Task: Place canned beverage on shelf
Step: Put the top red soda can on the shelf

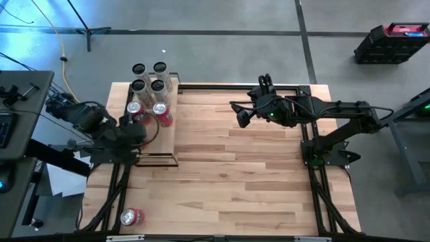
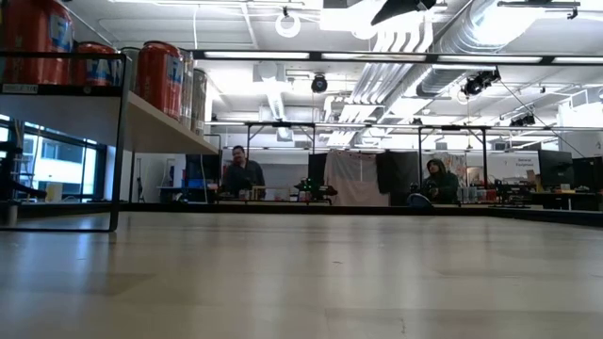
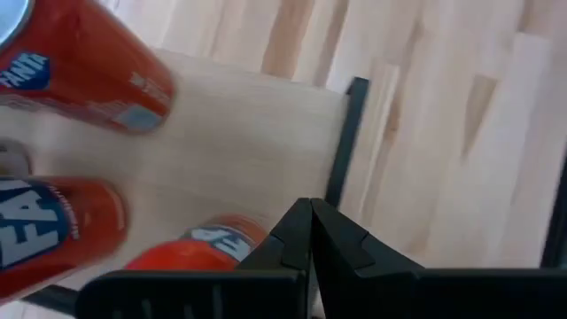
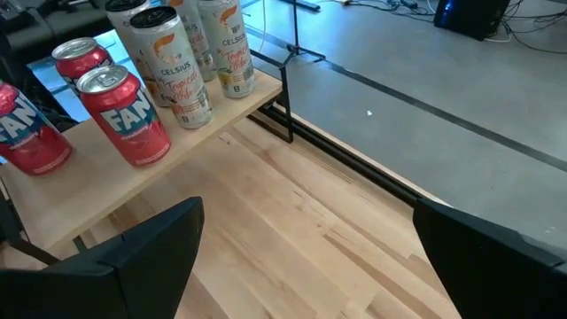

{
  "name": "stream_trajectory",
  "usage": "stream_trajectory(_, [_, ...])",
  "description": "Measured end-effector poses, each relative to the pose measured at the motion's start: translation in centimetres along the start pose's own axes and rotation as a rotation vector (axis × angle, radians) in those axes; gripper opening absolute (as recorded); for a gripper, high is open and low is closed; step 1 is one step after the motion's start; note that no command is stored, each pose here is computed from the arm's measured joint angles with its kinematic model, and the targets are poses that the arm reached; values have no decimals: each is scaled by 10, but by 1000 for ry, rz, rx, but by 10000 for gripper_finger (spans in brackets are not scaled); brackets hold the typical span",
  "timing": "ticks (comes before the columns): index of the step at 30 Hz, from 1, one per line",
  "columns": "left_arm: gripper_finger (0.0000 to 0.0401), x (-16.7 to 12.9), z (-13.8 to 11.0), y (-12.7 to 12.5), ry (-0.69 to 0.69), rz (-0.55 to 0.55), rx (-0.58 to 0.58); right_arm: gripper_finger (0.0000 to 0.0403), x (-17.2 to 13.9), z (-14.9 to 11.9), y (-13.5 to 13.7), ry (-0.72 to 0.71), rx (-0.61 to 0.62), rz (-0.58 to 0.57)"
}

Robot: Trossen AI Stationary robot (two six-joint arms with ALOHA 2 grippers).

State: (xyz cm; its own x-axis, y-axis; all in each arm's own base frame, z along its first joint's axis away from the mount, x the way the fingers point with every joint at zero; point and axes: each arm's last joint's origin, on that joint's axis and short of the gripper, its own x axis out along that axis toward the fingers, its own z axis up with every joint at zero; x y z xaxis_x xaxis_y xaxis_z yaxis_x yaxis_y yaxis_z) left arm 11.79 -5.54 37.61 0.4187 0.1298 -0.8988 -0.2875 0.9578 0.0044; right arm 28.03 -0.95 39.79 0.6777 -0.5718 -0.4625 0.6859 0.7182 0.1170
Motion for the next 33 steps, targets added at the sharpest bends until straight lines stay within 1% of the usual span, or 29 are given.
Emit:
stream_trajectory(3, [0,7,9,-1,47,16,24,392,0,0,0,0,-4,1])
stream_trajectory(5, [0,9,19,-2,74,6,53,392,0,0,0,2,-5,4])
stream_trajectory(8, [0,8,38,-2,98,-28,85,392,0,0,0,4,-6,8])
stream_trajectory(11, [0,5,61,-1,105,-73,87,392,0,0,1,13,-9,23])
stream_trajectory(15, [0,18,82,2,163,-118,87,392,0,-1,1,21,-29,32])
stream_trajectory(19, [0,39,89,3,286,-222,74,392,0,-3,-1,44,-45,24])
stream_trajectory(24, [0,55,95,-1,343,-240,98,392,-1,-8,-3,102,-56,19])
stream_trajectory(29, [0,64,99,-6,400,-296,72,392,-1,-13,-6,144,-89,-10])
stream_trajectory(31, [0,66,100,-8,423,-304,16,392,-1,-14,-7,147,-99,-18])
stream_trajectory(33, [0,66,99,-9,440,-293,-75,392,-1,-14,-8,146,-105,-27])
